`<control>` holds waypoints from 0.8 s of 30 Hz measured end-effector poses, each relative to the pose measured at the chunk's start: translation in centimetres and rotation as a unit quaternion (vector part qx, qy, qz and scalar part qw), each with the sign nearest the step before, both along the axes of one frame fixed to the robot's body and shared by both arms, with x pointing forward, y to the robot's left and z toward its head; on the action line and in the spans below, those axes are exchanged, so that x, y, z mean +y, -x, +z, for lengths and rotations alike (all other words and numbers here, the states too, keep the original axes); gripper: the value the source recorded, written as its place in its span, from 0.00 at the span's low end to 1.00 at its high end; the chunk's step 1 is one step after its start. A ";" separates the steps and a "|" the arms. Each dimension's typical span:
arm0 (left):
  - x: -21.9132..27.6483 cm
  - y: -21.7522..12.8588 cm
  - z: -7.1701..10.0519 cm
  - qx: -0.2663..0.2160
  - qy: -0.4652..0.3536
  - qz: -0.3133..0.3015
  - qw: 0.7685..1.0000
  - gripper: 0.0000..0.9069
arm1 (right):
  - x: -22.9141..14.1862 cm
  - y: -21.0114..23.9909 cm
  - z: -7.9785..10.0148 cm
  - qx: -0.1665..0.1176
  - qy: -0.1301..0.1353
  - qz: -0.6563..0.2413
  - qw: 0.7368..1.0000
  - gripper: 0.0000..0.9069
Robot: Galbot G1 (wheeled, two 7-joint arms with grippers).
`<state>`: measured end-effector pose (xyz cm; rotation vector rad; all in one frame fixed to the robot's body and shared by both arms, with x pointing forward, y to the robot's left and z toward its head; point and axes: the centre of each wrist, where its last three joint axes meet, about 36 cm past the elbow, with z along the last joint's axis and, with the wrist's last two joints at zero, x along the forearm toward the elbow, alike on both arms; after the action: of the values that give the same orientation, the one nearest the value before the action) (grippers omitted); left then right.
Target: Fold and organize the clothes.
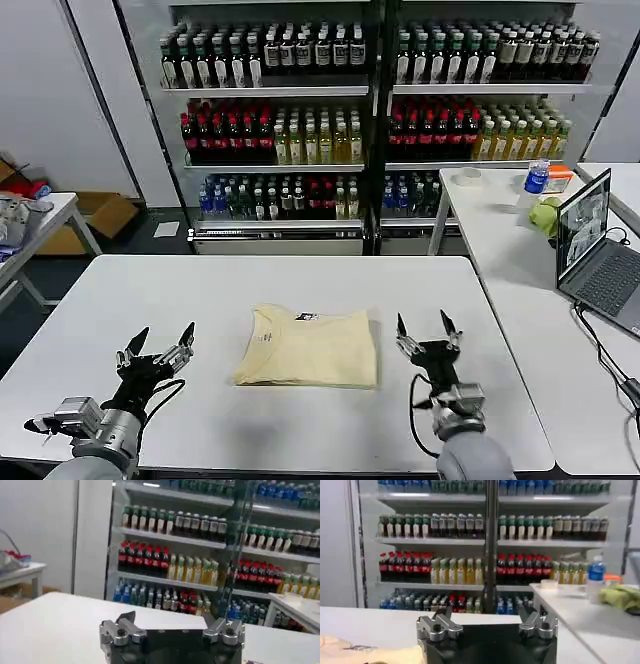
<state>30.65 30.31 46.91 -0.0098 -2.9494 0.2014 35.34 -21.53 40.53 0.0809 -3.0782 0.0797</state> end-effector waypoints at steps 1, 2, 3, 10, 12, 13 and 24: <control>-0.1 0.0 0.0 -0.003 -0.004 -0.001 1.000 1.00 | -0.3 0.6 0.2 -0.002 0.003 -0.001 1.000 1.00; -0.1 -0.1 0.0 -0.005 -0.008 -0.003 1.000 1.00 | -0.5 1.2 0.3 -0.004 0.005 -0.003 1.000 1.00; -0.1 -0.1 0.0 -0.007 -0.011 -0.004 1.000 1.00 | -0.8 1.8 0.5 -0.005 0.006 -0.005 1.000 1.00; -0.3 -0.2 0.1 -0.011 -0.027 -0.014 0.999 1.00 | -2.0 4.7 1.9 -0.010 0.013 -0.018 1.000 1.00; -0.5 -0.2 0.0 -0.011 -0.028 -0.017 0.999 1.00 | -2.2 5.4 2.3 -0.013 0.016 -0.020 1.000 1.00; -0.5 -0.3 0.0 -0.011 -0.029 -0.018 0.999 1.00 | -2.3 5.7 2.4 -0.012 0.018 -0.021 1.000 1.00; -0.9 -0.6 -0.3 -0.011 -0.034 -0.028 0.999 1.00 | -2.9 7.3 3.1 -0.011 0.028 -0.032 0.999 1.00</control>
<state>31.22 29.41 46.64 -0.0866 -2.9715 0.0928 28.00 -24.47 43.68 -0.0209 -3.0941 0.1651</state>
